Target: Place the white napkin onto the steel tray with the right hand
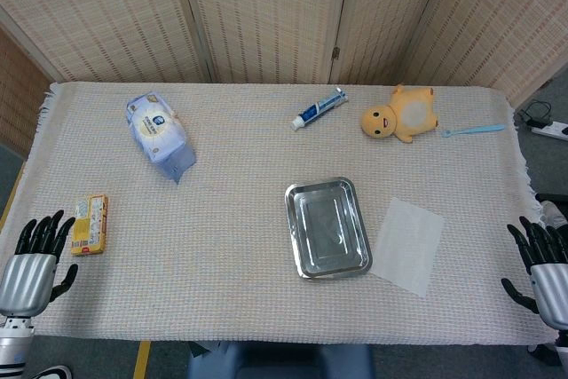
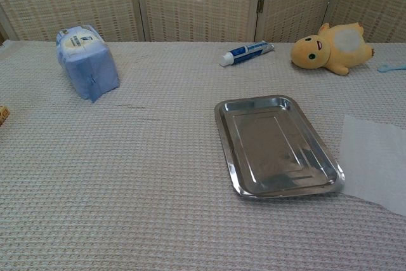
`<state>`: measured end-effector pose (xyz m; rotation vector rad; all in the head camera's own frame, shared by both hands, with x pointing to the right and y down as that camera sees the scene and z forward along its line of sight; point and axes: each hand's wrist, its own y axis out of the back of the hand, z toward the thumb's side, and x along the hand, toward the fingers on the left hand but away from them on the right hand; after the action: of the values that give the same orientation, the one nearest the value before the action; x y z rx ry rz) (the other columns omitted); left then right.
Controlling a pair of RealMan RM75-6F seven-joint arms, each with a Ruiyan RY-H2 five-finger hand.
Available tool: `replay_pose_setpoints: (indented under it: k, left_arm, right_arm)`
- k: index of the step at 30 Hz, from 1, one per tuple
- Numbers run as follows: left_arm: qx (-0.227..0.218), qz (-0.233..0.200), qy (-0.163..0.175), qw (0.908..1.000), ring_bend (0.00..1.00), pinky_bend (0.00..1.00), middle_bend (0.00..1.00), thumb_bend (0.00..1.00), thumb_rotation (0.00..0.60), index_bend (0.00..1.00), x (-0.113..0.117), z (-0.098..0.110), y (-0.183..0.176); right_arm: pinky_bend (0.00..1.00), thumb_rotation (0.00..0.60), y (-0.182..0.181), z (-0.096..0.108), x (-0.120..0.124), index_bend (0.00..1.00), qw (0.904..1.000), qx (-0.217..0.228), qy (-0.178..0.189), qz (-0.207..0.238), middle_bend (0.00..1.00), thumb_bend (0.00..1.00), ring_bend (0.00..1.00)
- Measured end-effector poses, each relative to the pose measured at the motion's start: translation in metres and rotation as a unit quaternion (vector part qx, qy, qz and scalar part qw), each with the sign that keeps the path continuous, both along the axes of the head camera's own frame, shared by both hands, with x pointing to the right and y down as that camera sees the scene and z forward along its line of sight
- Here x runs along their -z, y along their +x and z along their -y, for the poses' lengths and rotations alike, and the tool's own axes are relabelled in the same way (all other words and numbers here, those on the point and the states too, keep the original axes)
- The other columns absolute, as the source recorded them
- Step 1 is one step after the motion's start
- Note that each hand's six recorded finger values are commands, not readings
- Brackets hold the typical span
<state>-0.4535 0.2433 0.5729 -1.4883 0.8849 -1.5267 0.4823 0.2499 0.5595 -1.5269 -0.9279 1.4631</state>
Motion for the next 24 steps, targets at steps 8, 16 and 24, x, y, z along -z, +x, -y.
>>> replay_pose_setpoints:
  k: [8,16,24]
  left_arm:
    - [0.002,0.001,0.003,1.0,0.0,0.0,0.0,0.45,0.6,0.0,0.002,0.0,0.0]
    - [-0.008,-0.007,-0.003,0.9999,0.0,0.0,0.0,0.45,0.6,0.0,-0.004,0.004,0.006]
    - [-0.007,0.0,-0.004,1.0,0.0,0.0,0.0,0.45,0.6,0.0,-0.009,0.005,0.006]
  right_arm:
    - [0.0,0.6,-0.002,-0.001,-0.001,0.0,1.0,0.007,0.004,0.0,0.0,0.31,0.0]
    - [0.0,0.6,-0.006,-0.009,-0.023,0.05,0.9986,0.037,-0.029,-0.023,0.0,0.31,0.0]
    - [0.0,0.6,-0.003,-0.011,-0.053,0.17,0.994,0.093,-0.045,-0.036,0.0,0.31,0.0]
